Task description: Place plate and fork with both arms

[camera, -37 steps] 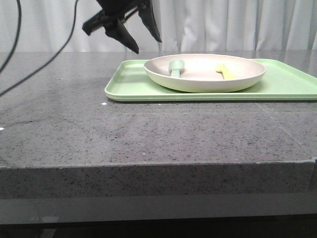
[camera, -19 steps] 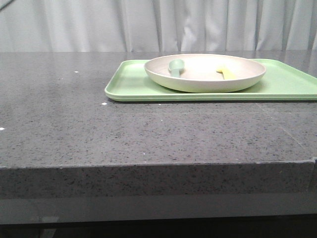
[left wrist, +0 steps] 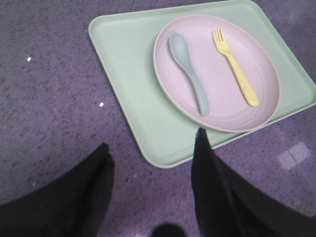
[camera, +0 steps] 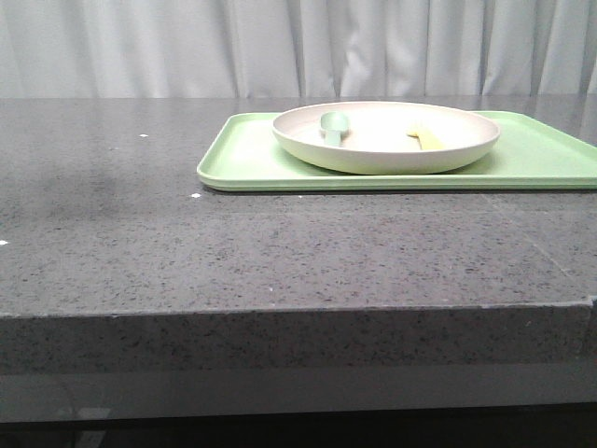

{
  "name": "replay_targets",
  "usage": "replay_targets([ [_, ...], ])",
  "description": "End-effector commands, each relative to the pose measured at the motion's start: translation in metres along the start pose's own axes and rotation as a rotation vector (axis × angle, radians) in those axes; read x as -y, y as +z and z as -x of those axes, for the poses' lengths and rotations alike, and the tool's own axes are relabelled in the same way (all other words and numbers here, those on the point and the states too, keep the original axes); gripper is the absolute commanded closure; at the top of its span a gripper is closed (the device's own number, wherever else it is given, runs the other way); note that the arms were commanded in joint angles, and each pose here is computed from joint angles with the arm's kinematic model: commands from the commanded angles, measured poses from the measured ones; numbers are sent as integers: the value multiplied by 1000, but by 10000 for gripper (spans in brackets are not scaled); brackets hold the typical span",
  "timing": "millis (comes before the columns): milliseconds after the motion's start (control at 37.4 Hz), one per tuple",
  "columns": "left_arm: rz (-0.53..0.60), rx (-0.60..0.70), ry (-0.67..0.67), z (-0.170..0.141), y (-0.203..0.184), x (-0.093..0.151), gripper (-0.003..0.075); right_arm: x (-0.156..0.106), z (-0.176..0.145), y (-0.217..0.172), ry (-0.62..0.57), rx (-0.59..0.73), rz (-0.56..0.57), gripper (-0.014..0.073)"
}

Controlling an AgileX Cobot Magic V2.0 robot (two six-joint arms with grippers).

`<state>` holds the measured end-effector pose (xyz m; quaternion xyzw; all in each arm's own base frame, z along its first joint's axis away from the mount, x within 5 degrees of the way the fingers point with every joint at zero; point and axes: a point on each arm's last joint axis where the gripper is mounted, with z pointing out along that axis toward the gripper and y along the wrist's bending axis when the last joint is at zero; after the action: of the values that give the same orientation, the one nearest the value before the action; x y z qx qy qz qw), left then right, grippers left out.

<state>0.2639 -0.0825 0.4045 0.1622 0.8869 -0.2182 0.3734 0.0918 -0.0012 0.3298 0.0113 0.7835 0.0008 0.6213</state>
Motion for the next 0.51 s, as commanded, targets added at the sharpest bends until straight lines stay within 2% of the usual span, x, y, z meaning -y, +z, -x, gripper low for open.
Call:
replay_targets([
  [0,25,120,24,-13,-32,0,360,0,18,-2,-22,104,1,-57],
  [160,71,127,45,-50,-49,-2,360,0,18,-2,-22,104,1,-57],
  [481,62,152,43,-115,-69,16,360,-1,21,-2,-22,134,3,-57],
])
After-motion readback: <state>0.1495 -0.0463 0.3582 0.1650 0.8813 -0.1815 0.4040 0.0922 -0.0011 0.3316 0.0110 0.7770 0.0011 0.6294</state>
